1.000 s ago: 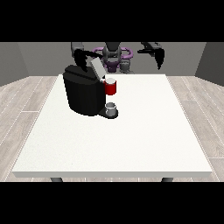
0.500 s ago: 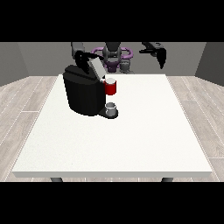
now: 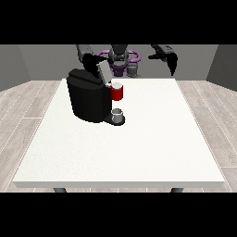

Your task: Insert the coffee pod into the coffee machine and close the lid

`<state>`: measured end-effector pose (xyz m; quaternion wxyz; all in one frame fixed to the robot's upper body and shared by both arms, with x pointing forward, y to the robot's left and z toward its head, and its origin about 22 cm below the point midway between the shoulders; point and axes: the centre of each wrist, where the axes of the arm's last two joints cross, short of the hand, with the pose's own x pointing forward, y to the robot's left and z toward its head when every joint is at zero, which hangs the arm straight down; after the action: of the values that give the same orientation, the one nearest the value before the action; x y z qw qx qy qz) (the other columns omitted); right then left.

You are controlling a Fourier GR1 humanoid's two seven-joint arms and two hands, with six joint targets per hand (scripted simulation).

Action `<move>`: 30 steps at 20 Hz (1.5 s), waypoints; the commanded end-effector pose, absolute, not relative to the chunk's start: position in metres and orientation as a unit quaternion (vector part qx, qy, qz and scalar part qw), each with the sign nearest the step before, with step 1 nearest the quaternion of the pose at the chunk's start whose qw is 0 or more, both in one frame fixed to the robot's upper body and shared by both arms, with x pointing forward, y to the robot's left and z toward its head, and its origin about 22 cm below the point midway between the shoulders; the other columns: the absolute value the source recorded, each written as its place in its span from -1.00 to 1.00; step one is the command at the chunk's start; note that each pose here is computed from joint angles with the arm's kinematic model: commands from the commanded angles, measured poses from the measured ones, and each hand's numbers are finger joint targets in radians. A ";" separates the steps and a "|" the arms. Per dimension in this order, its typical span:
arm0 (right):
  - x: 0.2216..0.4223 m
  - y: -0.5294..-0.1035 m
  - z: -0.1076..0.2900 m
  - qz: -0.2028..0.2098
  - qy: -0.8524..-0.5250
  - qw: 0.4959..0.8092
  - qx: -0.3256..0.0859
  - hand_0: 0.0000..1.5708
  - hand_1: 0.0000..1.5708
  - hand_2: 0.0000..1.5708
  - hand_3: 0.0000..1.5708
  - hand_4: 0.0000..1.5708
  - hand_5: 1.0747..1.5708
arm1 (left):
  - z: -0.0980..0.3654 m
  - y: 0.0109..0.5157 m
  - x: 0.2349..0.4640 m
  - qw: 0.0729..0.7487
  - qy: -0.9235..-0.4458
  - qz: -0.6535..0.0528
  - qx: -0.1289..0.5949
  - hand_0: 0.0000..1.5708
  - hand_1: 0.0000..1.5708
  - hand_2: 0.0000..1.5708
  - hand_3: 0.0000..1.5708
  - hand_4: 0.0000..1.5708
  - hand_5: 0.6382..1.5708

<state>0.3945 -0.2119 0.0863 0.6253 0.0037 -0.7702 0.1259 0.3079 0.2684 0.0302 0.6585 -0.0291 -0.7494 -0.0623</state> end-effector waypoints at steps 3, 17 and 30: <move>0.397 -0.180 0.089 0.164 -0.753 0.637 0.013 -1.00 -1.00 -1.00 -1.00 -0.80 1.00 | 0.023 0.259 0.311 0.670 -0.741 -0.044 -0.017 -1.00 -1.00 -1.00 -1.00 -1.00 1.00; 0.407 -0.164 0.138 0.187 -0.782 0.595 -0.028 -1.00 -1.00 -1.00 -1.00 -0.91 1.00 | 0.025 0.248 0.316 0.643 -0.762 -0.068 -0.044 -1.00 -1.00 -1.00 -1.00 -1.00 1.00; 0.322 -0.154 0.021 0.122 -0.753 0.634 0.125 -1.00 -1.00 -1.00 -1.00 -0.68 1.00 | -0.022 0.263 0.276 0.679 -0.734 -0.022 -0.015 -1.00 -1.00 -1.00 -1.00 -0.76 1.00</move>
<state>0.3505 -0.1484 0.0557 0.6150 0.1003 -0.7672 0.1519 0.2941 0.2619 -0.0029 0.6630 -0.0265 -0.7470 -0.0415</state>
